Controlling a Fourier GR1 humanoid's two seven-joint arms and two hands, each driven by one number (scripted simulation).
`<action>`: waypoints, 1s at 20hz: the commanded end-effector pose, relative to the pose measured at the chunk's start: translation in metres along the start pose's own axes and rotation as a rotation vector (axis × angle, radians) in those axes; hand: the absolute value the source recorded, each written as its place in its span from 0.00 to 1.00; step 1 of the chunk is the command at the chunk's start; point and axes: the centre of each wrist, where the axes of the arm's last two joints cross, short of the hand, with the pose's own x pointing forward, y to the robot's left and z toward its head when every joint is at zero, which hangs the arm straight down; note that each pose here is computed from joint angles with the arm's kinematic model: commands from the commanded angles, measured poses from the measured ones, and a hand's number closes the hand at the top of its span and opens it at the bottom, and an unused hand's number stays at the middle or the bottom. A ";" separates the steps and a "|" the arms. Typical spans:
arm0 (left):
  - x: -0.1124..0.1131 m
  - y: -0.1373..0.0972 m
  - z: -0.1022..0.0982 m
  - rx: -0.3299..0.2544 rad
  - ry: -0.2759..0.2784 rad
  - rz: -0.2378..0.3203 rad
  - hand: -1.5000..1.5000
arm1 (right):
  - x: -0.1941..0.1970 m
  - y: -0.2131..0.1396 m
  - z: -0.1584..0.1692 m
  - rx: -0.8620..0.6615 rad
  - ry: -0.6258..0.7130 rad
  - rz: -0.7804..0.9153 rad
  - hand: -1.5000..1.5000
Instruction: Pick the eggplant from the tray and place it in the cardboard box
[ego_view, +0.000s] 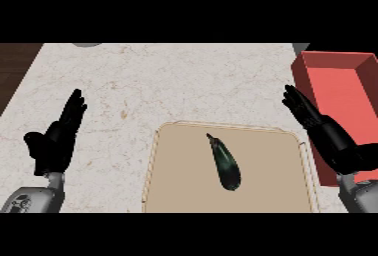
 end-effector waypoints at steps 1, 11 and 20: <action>-0.003 0.011 -0.007 0.003 0.007 -0.079 0.50 | -0.022 0.014 0.004 -0.074 -0.030 0.013 0.00; -0.037 0.023 0.023 -0.078 0.066 -0.225 0.50 | -0.089 -0.015 0.135 -0.805 -0.232 0.318 0.00; -0.031 0.008 0.013 -0.124 0.036 -0.250 0.50 | -0.065 0.048 0.212 -0.507 -0.182 0.722 0.00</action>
